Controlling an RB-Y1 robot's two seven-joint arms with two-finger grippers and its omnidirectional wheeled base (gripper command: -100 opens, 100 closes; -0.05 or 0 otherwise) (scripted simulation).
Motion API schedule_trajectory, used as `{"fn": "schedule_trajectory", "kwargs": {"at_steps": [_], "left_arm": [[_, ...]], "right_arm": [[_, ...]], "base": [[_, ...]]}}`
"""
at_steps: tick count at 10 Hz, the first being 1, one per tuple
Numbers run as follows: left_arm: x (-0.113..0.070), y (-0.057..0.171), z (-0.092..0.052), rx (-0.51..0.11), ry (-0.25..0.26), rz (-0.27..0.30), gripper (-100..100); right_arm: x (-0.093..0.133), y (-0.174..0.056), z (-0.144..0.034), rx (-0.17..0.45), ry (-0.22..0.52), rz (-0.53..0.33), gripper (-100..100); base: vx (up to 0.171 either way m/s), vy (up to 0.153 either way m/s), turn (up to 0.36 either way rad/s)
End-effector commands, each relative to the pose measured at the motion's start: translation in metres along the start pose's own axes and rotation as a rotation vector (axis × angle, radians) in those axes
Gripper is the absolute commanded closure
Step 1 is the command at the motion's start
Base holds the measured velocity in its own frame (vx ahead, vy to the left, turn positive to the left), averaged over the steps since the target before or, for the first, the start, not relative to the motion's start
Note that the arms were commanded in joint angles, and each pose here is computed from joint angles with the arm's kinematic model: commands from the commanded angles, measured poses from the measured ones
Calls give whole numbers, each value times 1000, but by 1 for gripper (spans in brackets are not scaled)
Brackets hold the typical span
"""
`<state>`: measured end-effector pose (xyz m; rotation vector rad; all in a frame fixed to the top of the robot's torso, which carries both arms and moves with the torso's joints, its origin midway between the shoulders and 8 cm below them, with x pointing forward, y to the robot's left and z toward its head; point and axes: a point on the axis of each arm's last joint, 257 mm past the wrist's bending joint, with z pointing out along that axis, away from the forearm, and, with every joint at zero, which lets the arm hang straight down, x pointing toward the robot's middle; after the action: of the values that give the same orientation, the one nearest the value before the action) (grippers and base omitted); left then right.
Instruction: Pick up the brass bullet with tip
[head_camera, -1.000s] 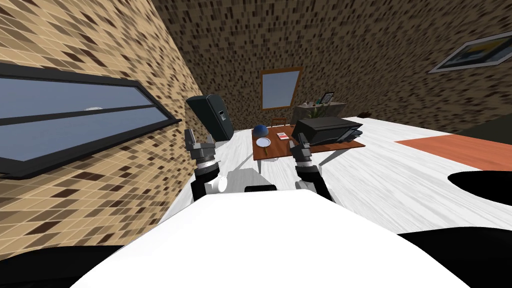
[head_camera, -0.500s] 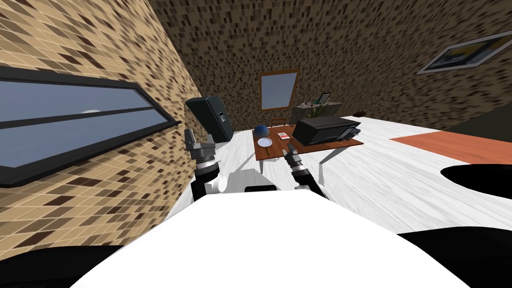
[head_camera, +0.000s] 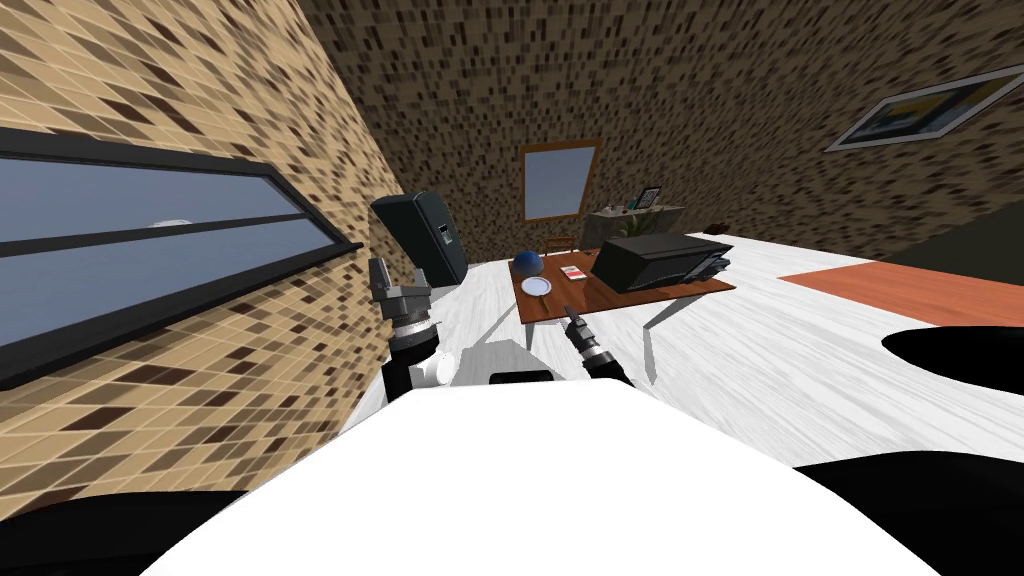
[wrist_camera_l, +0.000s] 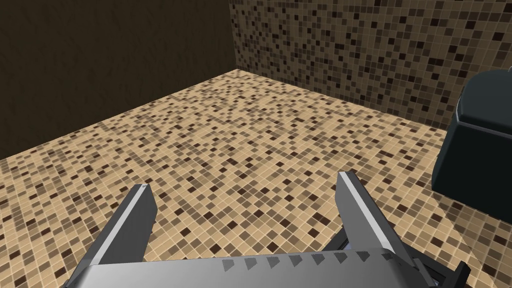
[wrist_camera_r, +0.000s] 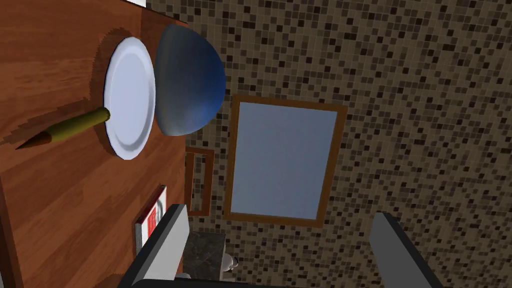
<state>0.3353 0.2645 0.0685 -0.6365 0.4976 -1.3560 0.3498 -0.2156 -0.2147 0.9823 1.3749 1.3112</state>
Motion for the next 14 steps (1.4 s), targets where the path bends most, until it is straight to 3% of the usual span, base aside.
{"fn": "schedule_trajectory", "kwargs": {"at_steps": [1, 2, 4, 5, 6, 7, 8, 9, 11, 12, 13, 14], "left_arm": [[0, 0, 0, 0, 0, 0, 0], [0, 0, 0, 0, 0, 0, 0], [0, 0, 0, 0, 0, 0, 0], [0, 0, 0, 0, 0, 0, 0], [0, 0, 0, 0, 0, 0, 0], [0, 0, 0, 0, 0, 0, 0], [0, 0, 0, 0, 0, 0, 0], [0, 0, 0, 0, 0, 0, 0], [0, 0, 0, 0, 0, 0, 0], [0, 0, 0, 0, 0, 0, 0], [0, 0, 0, 0, 0, 0, 0], [0, 0, 0, 0, 0, 0, 0]], "right_arm": [[13, -34, -12, 80, 37, -12, -100], [22, -62, -25, 150, 65, -20, -100], [20, -70, -28, 169, 66, -25, -100], [27, -98, -46, 242, 99, -40, -100], [27, -102, -47, 250, 98, -40, -100], [33, -128, -67, 322, 132, -58, -100], [33, -133, -70, 332, 131, -59, -100], [38, -157, -92, 403, 166, -80, -100], [37, -163, -95, 416, 165, -81, -100], [41, -185, -120, 484, 203, -105, -100], [40, -191, -124, 499, 201, -107, -100], [42, -211, -151, 566, 241, -134, -100]], "base": [[59, 106, -7], [100, 178, -7], [60, 110, -9], [27, 93, 14], [46, 103, -5], [85, 112, 7], [76, 93, -2], [92, 140, 23], [65, 95, -5], [68, 97, 37], [68, 106, 7], [101, 126, 21]]}}
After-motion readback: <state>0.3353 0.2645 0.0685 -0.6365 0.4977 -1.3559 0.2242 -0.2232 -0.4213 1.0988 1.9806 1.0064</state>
